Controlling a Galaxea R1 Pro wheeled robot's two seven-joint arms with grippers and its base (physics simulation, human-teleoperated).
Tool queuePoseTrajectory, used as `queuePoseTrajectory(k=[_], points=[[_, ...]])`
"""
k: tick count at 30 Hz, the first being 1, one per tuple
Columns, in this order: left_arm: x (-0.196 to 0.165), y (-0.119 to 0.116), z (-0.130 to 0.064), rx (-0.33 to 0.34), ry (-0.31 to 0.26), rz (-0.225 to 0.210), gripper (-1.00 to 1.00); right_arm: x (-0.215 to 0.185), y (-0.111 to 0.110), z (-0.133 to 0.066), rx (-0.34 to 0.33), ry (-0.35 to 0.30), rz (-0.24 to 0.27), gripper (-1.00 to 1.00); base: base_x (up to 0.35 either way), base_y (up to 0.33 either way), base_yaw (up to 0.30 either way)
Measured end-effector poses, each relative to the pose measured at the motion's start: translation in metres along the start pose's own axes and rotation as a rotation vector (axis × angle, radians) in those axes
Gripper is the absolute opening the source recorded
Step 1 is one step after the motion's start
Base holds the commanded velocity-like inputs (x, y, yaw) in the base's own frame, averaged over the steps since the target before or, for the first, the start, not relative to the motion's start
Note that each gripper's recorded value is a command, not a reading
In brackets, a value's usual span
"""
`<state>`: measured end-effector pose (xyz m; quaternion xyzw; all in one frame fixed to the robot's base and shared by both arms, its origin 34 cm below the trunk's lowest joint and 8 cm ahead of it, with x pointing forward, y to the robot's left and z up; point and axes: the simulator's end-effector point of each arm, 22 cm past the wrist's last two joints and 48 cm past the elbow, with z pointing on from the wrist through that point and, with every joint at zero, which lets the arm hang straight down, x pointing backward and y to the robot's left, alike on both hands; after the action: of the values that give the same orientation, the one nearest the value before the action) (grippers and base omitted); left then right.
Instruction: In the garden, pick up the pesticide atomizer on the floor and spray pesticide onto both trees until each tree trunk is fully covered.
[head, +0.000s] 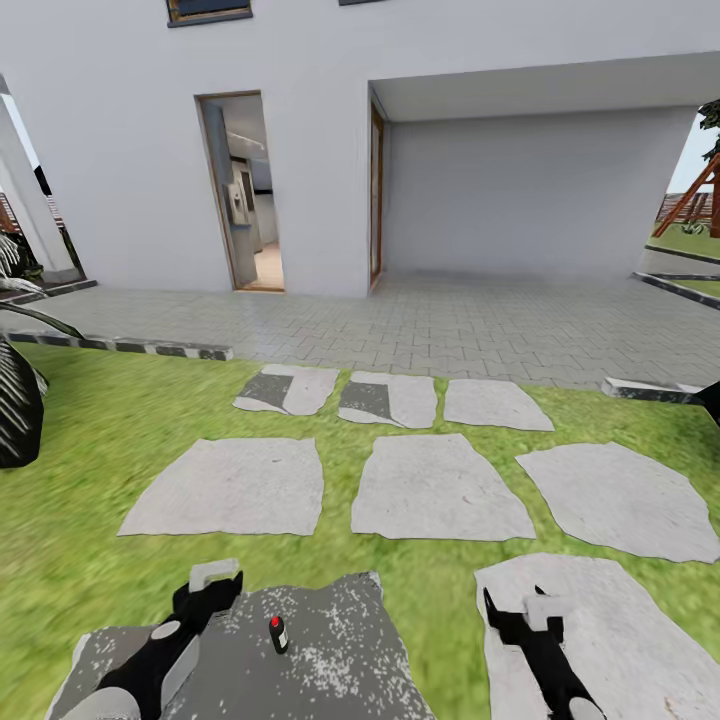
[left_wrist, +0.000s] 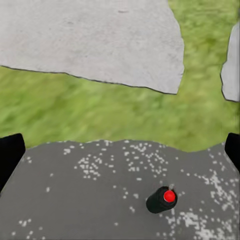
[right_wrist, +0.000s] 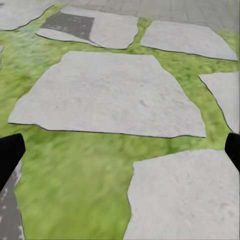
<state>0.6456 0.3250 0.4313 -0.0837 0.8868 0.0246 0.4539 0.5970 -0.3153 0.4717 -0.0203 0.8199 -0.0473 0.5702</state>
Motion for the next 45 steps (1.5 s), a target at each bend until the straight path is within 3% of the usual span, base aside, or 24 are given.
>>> queuePoseTrajectory(k=[5,8,11,12,13,14,21,24,28,45], points=[[-0.014,0.006,0.003,-0.03,-0.02,0.008,1.0,-0.085,-0.008,0.062,0.018,-0.016,0.015,1.0,0.0,0.0,0.0],[-0.017,0.006,0.003,-0.03,-0.03,0.017,1.0,-0.112,-0.011,0.075,0.023,-0.04,0.017,1.0,0.0,0.0,0.0],[-0.017,0.007,0.003,-0.029,-0.032,0.032,1.0,-0.115,-0.013,0.077,0.023,-0.042,0.014,1.0,0.028,-0.004,0.0],[-0.015,0.008,0.002,-0.028,-0.031,0.048,1.0,-0.115,-0.013,0.078,0.022,-0.04,0.011,1.0,0.214,-0.166,0.0],[-0.015,0.008,0.002,-0.023,-0.032,0.088,1.0,-0.117,-0.027,0.078,0.036,-0.042,-0.005,1.0,0.222,-0.181,0.0],[-0.015,0.009,0.002,-0.023,-0.032,0.095,1.0,-0.117,-0.03,0.078,0.039,-0.042,-0.008,1.0,0.224,-0.189,0.0],[-0.027,0.004,0.004,-0.019,-0.053,0.096,1.0,-0.117,-0.036,0.078,0.045,-0.041,-0.018,1.0,0.226,-0.219,0.0],[-0.052,0.001,0.005,-0.017,-0.104,0.089,1.0,-0.116,-0.047,0.077,0.054,-0.038,-0.032,1.0,0.226,-0.232,0.0],[-0.065,0.002,0.004,-0.021,-0.133,0.077,1.0,-0.117,-0.049,0.077,0.057,-0.04,-0.034,1.0,0.226,-0.233,0.0],[-0.06,0.001,0.004,-0.016,-0.138,0.085,1.0,-0.11,-0.051,0.077,0.061,-0.035,-0.036,1.0,0.045,-0.04,0.0]])
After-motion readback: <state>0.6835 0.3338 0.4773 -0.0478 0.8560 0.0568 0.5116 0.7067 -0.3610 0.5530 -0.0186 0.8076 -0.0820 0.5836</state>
